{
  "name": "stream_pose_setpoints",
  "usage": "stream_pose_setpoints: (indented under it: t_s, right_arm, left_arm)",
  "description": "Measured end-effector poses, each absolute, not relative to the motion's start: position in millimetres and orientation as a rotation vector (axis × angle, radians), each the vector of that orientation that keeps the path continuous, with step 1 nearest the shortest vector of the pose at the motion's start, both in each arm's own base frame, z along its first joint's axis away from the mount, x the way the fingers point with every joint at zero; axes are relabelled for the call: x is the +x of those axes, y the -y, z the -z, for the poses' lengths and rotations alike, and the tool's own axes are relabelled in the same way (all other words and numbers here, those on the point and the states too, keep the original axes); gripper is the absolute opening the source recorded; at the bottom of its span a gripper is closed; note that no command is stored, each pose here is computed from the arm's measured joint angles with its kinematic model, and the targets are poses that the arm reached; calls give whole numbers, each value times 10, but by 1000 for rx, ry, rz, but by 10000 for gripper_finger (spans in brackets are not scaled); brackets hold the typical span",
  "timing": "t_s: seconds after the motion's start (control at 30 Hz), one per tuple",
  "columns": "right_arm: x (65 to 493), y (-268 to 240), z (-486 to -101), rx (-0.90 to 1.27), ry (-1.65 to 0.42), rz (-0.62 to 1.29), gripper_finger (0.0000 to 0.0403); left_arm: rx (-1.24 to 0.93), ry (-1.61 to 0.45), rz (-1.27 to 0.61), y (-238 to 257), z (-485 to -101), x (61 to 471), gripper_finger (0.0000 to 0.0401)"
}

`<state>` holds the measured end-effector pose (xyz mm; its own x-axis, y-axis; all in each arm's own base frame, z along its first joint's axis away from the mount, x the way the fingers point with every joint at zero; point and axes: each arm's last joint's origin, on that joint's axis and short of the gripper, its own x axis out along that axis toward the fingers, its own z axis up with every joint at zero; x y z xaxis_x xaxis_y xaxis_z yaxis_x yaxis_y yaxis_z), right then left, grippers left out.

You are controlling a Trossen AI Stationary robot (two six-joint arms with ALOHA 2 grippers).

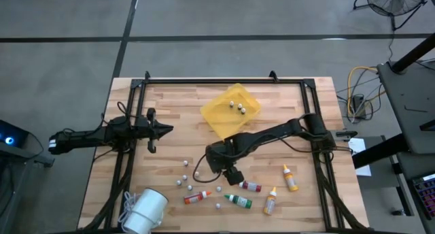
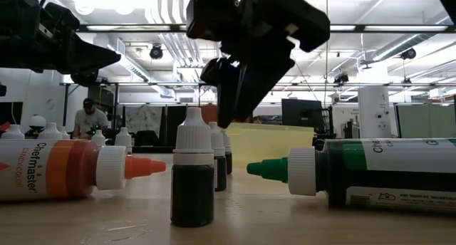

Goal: Pick & Place food coloring
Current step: Put the small green food coloring bottle into the yellow bin

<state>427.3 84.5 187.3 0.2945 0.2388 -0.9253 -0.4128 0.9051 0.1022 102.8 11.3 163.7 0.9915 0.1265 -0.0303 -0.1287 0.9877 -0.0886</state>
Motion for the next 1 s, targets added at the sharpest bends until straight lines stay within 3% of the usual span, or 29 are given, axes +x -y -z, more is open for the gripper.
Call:
stream_pose_setpoints:
  t_s: [1.0]
  right_arm:
    - [4316,-835,-1733,-216,-1168,-402,191]
  left_arm:
    - [-91,-25,-127,-112,-1637,1028,0]
